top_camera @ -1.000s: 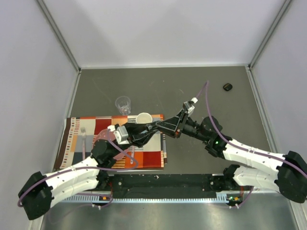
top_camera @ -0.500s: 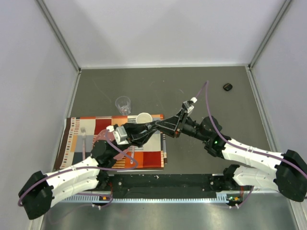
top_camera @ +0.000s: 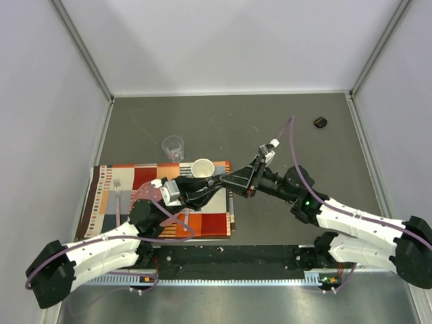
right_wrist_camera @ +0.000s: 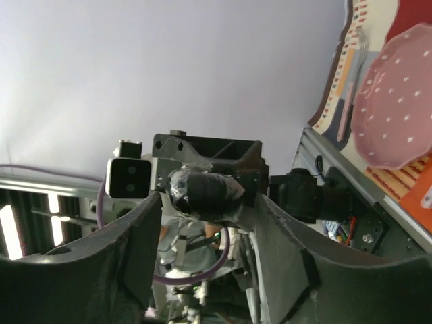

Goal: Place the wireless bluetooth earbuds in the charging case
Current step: Pick up the charging case at the center of the board, then open the charging case.

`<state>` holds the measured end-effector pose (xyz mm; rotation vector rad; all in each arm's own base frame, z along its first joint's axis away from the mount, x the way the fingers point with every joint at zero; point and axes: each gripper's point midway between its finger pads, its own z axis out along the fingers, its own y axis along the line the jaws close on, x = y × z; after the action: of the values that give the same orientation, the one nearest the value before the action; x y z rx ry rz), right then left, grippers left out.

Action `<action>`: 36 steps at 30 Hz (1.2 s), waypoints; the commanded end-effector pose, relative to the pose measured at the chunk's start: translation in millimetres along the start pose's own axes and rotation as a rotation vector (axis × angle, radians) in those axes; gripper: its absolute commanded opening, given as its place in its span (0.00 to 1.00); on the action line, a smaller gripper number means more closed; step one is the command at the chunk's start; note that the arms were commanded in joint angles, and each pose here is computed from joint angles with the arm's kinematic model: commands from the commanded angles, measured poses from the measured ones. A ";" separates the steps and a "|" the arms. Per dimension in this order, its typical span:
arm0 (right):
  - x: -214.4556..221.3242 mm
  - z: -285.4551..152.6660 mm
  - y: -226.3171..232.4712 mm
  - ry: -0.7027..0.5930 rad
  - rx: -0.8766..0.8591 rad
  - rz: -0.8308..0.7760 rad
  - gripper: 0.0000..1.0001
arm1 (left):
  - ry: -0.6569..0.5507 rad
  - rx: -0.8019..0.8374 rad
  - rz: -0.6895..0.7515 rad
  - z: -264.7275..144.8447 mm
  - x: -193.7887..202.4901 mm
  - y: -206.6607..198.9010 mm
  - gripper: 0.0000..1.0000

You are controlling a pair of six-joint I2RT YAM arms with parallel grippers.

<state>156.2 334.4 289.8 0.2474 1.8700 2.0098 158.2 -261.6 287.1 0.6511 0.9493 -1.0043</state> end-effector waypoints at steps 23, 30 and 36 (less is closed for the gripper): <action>-3.3 -35.4 17.6 0.061 0.153 -0.624 0.93 | -0.043 0.056 0.053 1.4 -22.1 -9.2 0.00; -1.0 -19.8 -1.1 0.103 0.193 -0.583 0.89 | -0.051 0.073 0.037 4.3 -22.5 -11.9 0.00; -5.2 -15.6 -0.9 0.074 0.189 -0.565 0.88 | -0.046 0.131 0.039 4.2 -22.1 -21.8 0.00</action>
<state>153.0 312.6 251.4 -0.2806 2.0209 1.4231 147.2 -264.9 275.8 0.7337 0.9569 -1.0172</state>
